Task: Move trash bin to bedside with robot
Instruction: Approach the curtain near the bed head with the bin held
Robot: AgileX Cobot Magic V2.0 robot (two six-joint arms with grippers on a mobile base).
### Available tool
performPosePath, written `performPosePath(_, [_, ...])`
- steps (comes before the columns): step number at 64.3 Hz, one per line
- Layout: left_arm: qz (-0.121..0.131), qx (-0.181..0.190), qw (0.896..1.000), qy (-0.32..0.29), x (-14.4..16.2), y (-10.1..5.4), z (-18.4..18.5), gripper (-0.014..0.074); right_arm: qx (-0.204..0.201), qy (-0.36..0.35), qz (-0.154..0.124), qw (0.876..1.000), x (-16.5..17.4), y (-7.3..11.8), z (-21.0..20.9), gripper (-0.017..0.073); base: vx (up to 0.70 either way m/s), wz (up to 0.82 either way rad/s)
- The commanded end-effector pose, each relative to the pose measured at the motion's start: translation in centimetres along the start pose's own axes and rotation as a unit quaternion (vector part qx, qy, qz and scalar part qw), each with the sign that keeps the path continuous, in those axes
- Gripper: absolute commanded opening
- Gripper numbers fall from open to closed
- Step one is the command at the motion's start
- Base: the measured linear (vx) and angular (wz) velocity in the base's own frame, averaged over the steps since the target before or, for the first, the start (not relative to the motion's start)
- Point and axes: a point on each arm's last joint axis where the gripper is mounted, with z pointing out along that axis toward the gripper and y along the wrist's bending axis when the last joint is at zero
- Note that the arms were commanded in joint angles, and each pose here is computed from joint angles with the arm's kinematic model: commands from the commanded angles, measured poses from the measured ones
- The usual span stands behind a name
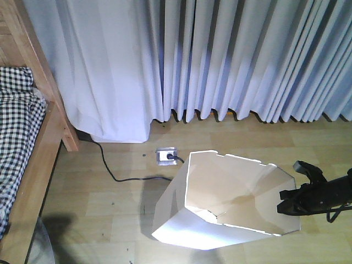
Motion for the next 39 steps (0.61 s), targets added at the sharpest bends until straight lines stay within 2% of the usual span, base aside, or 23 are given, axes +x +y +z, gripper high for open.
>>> performPosePath(1, [-0.003, 0.003, 0.999, -0.051, -1.50, -0.06, -0.22, -0.0006, -0.111, -0.034, -0.016, 0.993, -1.58, 2.90, -2.24, -0.0004, 0.17, 0.04])
performPosePath(39, [-0.003, 0.003, 0.999, -0.051, -1.50, -0.06, -0.22, -0.0006, -0.111, -0.034, -0.016, 0.993, -1.58, 2.90, -2.24, -0.0004, 0.15, 0.02])
